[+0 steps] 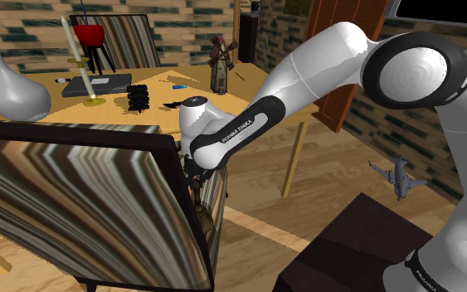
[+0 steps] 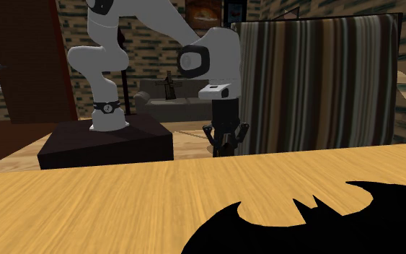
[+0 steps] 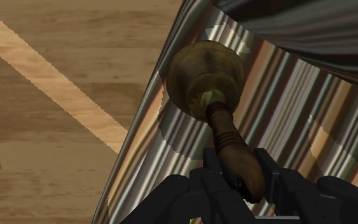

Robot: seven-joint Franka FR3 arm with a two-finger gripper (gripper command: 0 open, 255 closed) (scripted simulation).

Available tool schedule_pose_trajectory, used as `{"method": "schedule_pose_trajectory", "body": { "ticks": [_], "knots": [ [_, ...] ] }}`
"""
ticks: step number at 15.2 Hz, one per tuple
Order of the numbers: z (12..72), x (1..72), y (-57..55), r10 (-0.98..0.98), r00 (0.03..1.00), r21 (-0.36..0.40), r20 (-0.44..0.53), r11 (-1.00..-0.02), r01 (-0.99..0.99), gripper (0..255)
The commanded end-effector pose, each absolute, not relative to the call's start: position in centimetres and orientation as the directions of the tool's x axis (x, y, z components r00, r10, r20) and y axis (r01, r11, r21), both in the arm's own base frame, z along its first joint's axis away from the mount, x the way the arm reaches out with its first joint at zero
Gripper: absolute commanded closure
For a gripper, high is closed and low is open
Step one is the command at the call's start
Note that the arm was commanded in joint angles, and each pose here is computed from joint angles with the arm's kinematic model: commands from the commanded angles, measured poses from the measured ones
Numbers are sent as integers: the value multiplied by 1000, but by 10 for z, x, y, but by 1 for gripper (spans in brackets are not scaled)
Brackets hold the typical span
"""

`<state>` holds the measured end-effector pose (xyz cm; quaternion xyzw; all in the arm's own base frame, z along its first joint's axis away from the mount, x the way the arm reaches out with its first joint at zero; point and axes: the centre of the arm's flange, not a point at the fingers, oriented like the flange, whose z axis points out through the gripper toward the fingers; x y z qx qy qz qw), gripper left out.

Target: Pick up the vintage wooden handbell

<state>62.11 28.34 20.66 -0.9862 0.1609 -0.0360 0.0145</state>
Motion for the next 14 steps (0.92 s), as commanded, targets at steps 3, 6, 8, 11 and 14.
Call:
{"method": "schedule_pose_trajectory", "body": {
  "ticks": [3, 6, 8, 11, 14],
  "knots": [
    [222, 620, 284, -318, 946, -39, 65, -948, -316, 255],
    [238, 621, 284, -318, 946, -39, 65, -948, -316, 255],
    [248, 621, 284, -318, 946, -39, 65, -948, -316, 255],
    [264, 621, 284, -318, 946, -39, 65, -948, -316, 255],
    [280, 621, 284, -318, 946, -39, 65, -948, -316, 255]
  ]
}}
